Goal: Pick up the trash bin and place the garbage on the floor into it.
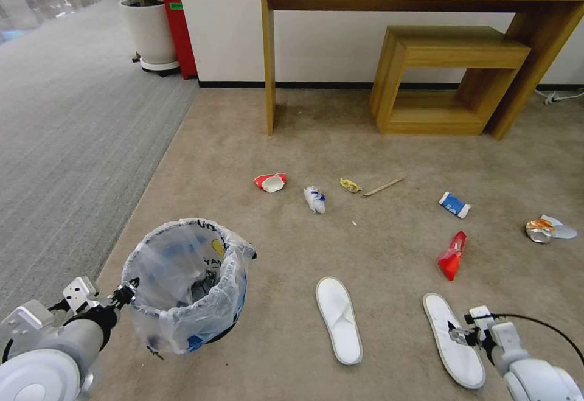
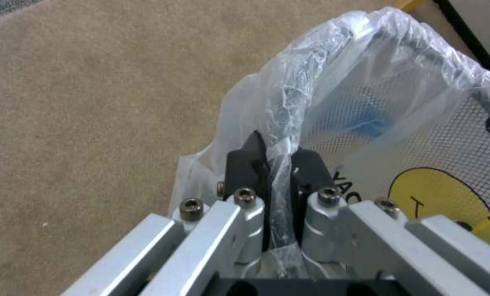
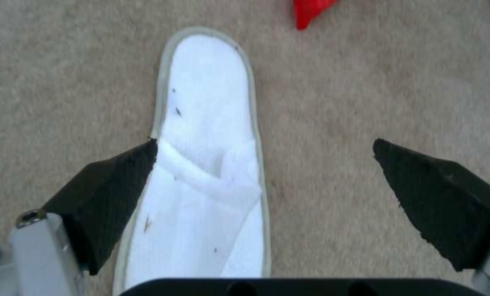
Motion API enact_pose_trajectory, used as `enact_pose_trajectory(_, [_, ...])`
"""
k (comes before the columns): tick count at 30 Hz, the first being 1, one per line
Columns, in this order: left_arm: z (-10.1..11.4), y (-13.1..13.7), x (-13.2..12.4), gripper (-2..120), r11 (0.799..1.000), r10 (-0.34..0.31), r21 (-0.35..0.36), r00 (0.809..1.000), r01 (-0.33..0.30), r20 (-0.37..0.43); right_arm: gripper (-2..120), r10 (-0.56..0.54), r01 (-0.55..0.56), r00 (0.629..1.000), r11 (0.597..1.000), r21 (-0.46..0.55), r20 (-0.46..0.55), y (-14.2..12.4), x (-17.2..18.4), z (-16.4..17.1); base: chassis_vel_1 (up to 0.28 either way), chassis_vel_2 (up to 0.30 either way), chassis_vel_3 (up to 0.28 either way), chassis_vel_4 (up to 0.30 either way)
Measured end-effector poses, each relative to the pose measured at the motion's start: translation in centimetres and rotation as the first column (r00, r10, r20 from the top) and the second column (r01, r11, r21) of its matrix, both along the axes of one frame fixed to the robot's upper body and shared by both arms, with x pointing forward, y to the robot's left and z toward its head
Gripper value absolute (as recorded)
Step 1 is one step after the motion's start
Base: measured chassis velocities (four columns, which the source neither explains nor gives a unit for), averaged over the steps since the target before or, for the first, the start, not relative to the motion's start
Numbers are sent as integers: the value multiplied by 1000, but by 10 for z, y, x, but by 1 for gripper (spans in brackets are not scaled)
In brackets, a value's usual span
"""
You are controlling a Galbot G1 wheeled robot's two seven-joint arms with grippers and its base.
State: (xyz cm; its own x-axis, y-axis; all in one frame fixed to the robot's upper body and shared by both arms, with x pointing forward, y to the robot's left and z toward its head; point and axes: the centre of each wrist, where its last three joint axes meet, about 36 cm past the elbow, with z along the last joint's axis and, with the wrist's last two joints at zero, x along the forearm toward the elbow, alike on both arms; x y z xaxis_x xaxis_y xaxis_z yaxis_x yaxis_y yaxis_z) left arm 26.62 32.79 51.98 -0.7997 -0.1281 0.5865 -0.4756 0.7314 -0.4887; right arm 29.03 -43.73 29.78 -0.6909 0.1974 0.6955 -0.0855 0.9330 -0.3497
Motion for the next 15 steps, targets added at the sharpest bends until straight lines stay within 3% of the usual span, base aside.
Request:
enact_pose_trajectory(5, [1, -3, -1, 3, 1000, -5, -5, 1000, 5, 5, 100, -7, 6, 999, 999, 45, 34, -5, -4, -20, 0, 0, 0, 0])
enact_pose_trajectory(8, [3, -6, -3, 3, 1000, -9, -6, 1000, 10, 7, 100, -72, 70, 997, 986, 153, 7, 1, -8, -44, 0, 0, 0, 0])
enact_pose_trajectory(15, [4, -6, -6, 3, 1000, -10, 0, 1000, 10, 2, 100, -76, 75, 997, 979, 188, -4, 6, -14, -70, 0, 0, 0, 0])
